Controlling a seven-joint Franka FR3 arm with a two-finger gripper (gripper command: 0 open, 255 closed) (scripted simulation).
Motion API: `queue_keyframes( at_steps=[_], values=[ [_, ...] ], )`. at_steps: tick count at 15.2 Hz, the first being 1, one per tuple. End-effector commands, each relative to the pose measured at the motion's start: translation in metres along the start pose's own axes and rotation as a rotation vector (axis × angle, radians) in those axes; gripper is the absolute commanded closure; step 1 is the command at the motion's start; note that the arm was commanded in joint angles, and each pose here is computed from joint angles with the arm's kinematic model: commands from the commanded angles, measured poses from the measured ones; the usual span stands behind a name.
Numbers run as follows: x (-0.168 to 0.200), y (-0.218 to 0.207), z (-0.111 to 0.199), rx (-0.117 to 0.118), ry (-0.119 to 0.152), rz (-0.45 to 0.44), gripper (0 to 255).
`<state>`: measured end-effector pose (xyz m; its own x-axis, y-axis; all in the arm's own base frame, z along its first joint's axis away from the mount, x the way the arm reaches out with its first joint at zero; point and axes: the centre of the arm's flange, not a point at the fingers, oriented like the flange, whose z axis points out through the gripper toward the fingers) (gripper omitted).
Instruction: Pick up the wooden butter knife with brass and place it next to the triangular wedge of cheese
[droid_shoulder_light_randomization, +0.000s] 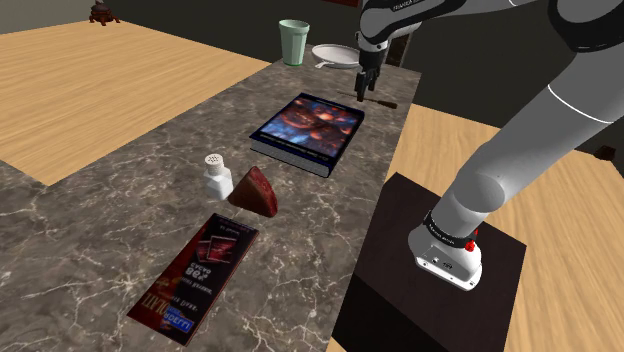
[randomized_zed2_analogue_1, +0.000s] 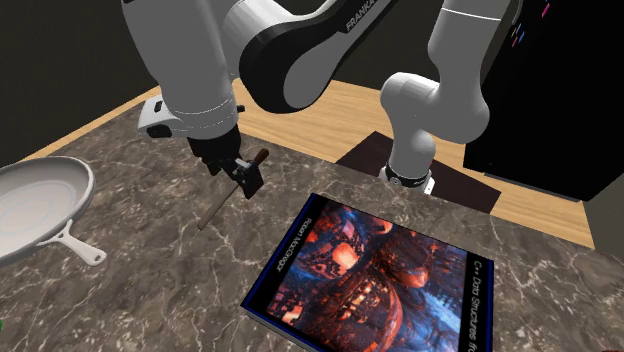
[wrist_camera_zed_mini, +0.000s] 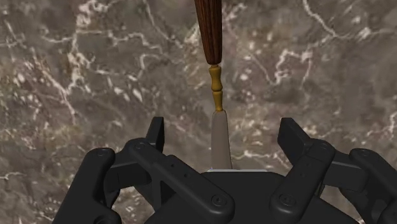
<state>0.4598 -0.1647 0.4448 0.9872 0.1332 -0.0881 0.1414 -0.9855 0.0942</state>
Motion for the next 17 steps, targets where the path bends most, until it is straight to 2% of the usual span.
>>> queue_keyframes(
  at_steps=[1,3,4,13,17],
  values=[
    [0.0,0.0,0.0,0.0,0.0,0.0,0],
    [0.0,0.0,0.0,0.0,0.0,0.0,0],
    [0.0,0.0,0.0,0.0,0.0,0.0,255],
    [0.0,0.0,0.0,0.0,0.0,0.0,255],
    [-0.002,0.002,-0.021,0.0,0.0,0.0,255]
  ],
)
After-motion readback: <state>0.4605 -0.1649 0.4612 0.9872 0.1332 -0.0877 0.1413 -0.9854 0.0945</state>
